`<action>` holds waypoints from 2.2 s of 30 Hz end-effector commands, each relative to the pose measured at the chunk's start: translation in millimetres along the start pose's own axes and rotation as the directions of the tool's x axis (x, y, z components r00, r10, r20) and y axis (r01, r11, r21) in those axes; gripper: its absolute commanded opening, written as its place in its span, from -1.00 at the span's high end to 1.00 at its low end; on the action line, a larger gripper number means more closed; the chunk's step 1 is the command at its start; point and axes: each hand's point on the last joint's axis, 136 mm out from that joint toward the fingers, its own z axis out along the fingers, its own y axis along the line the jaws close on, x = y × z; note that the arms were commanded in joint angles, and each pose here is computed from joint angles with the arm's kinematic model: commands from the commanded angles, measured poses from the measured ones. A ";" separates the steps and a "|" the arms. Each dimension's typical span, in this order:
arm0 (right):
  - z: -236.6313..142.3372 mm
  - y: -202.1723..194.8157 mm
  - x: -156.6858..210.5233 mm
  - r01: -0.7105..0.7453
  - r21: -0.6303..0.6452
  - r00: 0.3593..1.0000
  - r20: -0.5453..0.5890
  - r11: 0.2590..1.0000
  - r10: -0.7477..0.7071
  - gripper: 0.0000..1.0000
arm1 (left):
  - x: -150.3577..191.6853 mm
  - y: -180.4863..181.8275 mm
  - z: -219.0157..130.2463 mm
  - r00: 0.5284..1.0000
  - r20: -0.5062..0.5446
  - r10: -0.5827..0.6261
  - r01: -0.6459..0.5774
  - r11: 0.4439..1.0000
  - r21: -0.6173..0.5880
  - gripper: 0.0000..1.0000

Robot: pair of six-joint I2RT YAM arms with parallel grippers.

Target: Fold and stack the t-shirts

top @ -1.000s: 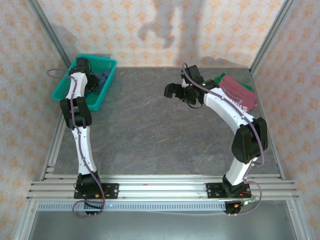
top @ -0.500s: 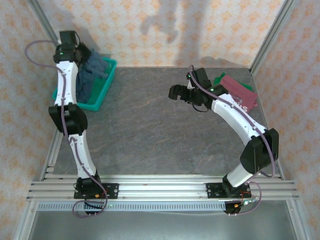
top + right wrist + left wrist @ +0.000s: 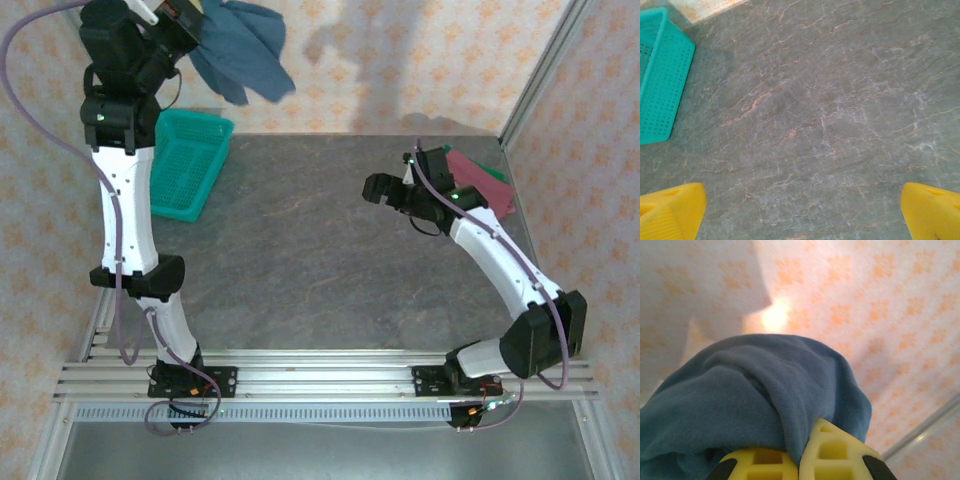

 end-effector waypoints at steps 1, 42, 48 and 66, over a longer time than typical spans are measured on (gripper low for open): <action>-16.1 -8.9 -4.6 -0.007 0.009 0.998 0.062 1.000 0.007 -0.99 | 54.7 -19.0 2.4 0.987 -0.159 0.001 0.003 1.000 0.022 1.00; 39.5 -53.1 240.1 -0.174 0.203 0.881 -0.406 0.964 0.244 -0.37 | 424.8 232.7 -114.8 0.629 -0.678 -0.380 -0.077 0.838 -0.541 -0.74; 54.4 -60.8 246.8 -0.158 0.255 0.870 -0.421 0.954 0.256 -0.29 | 445.6 229.9 -100.5 0.578 -0.683 -0.447 -0.007 0.834 -0.552 -0.53; 83.1 -73.6 230.3 -0.116 0.345 0.902 -0.355 0.931 0.244 0.59 | 506.3 254.1 -78.3 0.513 -0.608 -0.606 0.090 0.742 -0.664 -0.25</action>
